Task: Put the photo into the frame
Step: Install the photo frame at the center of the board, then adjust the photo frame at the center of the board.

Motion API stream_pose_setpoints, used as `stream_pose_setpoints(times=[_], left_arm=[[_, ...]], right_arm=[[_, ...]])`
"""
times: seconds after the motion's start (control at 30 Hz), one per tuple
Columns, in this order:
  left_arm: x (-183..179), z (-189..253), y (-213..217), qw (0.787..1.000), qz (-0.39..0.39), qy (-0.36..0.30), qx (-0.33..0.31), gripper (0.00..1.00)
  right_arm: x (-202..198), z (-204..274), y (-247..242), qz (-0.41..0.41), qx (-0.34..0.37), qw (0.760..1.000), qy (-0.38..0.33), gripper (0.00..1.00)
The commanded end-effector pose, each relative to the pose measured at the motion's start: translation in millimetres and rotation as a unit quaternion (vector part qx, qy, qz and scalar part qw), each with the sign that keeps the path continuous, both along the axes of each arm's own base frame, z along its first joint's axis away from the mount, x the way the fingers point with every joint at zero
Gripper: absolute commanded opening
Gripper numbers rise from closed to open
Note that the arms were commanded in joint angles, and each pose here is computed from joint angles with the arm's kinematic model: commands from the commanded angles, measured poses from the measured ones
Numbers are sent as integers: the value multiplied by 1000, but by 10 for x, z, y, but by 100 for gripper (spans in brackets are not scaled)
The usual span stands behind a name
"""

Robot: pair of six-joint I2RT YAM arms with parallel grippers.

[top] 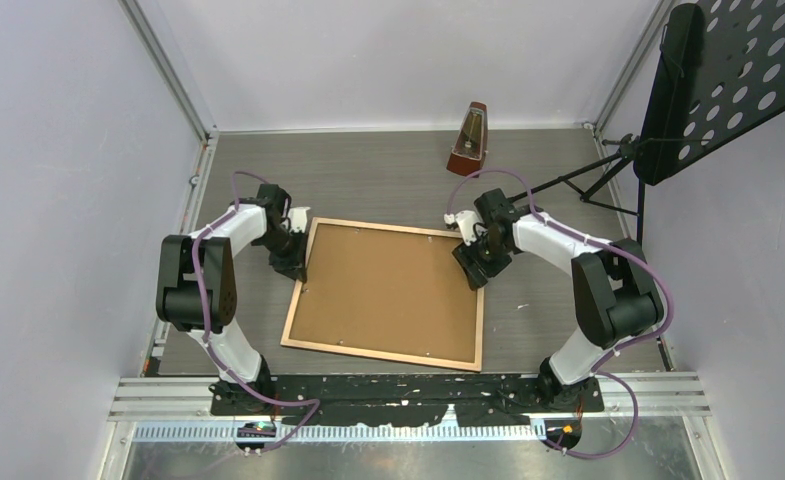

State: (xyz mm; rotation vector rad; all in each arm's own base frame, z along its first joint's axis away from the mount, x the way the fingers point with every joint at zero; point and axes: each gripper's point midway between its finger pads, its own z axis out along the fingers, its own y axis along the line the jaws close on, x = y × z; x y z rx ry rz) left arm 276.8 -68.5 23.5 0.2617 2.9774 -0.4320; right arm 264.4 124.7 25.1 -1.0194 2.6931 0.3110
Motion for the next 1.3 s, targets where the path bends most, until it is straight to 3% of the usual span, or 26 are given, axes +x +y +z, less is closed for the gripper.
stream_pose_setpoints(times=[0.0,0.23,0.5,0.67,0.87,1.13,1.27], left_arm=[[65,145,-140,999,-13,-26,-38,1],[73,150,-152,999,-12,-27,-41,7],[74,150,-160,999,-13,-28,-43,14],[68,146,-159,999,-12,-25,-43,16],[72,151,-163,999,-12,-26,-44,21],[164,209,-173,998,-14,-39,-46,39],[283,316,-135,997,-22,-66,-34,61]], right_arm=[[140,322,238,5,57,998,-27,62],[265,318,86,-42,46,998,-29,64],[314,115,-33,-79,51,996,11,58],[368,16,-12,-88,61,994,28,50],[489,14,3,-99,72,992,28,32],[1000,132,-35,-126,73,989,-7,21],[1269,160,-26,-137,72,988,-24,19]])
